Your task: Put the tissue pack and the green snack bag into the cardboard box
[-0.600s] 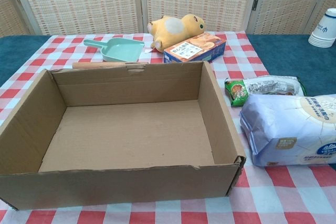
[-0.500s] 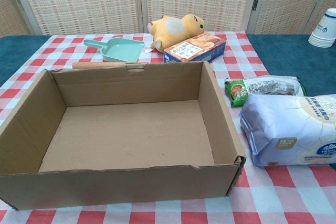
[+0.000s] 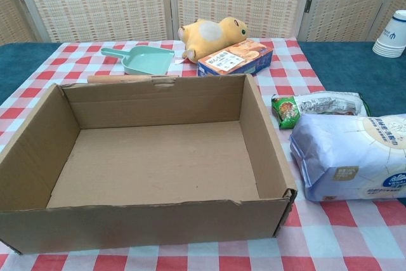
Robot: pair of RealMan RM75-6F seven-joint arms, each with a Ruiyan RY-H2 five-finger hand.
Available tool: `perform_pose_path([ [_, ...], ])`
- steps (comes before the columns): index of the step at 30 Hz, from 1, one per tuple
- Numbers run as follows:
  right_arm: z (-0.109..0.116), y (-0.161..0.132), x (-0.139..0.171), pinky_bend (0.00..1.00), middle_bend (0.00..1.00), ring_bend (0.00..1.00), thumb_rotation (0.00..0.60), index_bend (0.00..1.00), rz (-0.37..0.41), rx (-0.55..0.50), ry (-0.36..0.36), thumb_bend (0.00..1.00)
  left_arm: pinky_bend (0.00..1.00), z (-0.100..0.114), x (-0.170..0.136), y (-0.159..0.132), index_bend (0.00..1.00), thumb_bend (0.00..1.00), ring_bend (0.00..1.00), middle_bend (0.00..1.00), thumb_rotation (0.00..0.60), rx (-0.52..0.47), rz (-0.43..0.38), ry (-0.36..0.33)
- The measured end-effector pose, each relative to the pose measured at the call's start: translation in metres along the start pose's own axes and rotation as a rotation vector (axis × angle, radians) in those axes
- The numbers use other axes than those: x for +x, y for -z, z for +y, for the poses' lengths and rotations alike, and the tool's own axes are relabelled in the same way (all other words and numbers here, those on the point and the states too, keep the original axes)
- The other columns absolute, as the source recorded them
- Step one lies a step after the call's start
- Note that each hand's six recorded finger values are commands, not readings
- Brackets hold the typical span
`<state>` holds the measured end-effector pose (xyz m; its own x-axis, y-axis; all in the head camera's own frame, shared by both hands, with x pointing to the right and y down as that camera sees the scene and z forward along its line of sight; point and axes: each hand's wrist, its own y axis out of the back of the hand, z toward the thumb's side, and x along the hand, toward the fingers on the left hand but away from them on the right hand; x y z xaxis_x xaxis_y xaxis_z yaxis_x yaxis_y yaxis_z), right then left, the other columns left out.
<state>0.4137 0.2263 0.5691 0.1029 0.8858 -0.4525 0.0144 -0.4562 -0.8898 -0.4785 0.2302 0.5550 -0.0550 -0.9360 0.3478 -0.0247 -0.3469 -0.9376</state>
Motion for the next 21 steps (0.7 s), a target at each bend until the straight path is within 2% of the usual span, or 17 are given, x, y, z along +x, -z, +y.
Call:
perform_pose_path([
  [9,0.014,-0.006,0.004,0.0,0.0,0.0,0.6,0.03,0.027,-0.035,-0.007,0.0,0.18,-0.003,-0.001,-0.003,0.04,0.16,0.0,0.0,0.6,-0.004,-0.009,0.025],
  [13,0.018,-0.01,0.003,0.0,0.0,0.0,0.6,0.01,0.036,-0.019,-0.017,0.0,0.18,-0.006,0.0,-0.006,0.04,0.16,0.0,0.0,0.6,0.003,-0.015,0.042],
  [17,0.01,-0.015,-0.004,0.0,0.0,0.0,0.6,0.0,0.07,-0.019,-0.082,0.0,0.18,-0.009,-0.001,-0.007,0.04,0.17,0.0,0.0,0.6,0.008,-0.029,0.06],
  [21,0.0,-0.022,-0.015,0.0,0.0,0.0,0.6,0.0,0.116,-0.033,-0.195,0.0,0.18,-0.009,-0.001,-0.007,0.04,0.17,0.0,0.0,0.6,0.004,-0.04,0.073],
])
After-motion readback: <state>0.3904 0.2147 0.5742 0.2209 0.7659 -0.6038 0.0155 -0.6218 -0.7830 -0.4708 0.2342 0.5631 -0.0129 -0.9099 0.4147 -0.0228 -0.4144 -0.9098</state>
